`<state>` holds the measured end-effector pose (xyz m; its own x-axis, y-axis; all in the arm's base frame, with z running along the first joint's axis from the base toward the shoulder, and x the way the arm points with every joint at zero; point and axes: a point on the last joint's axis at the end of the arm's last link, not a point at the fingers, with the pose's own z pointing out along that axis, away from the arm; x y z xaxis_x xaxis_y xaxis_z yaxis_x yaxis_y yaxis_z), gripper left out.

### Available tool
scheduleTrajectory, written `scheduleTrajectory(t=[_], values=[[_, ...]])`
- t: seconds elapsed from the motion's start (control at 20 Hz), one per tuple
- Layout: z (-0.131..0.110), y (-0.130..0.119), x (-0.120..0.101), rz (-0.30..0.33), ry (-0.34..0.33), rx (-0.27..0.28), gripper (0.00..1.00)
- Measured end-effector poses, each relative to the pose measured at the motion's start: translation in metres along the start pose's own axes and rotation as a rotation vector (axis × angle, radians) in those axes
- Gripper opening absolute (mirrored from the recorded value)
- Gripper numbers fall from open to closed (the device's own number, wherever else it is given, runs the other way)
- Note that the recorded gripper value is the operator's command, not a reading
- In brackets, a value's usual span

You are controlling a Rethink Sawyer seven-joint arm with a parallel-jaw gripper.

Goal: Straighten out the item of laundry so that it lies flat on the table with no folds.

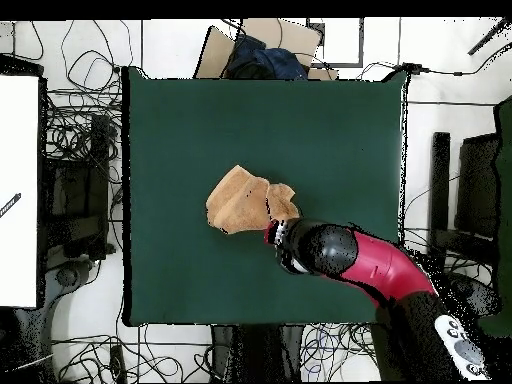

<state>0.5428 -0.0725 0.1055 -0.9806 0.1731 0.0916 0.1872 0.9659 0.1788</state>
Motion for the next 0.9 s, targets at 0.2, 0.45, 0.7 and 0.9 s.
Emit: scheduleTrajectory(t=[0.2, 0.45, 0.7, 0.9], values=[[-0.004, -0.004, 0.004, -0.048, -0.008, 0.037, 0.00], [-0.032, -0.010, 0.005, -0.109, -0.035, 0.111, 0.00], [-0.051, -0.016, 0.003, -0.113, -0.052, 0.142, 0.00], [-0.055, -0.018, 0.001, -0.119, -0.062, 0.152, 0.00]])
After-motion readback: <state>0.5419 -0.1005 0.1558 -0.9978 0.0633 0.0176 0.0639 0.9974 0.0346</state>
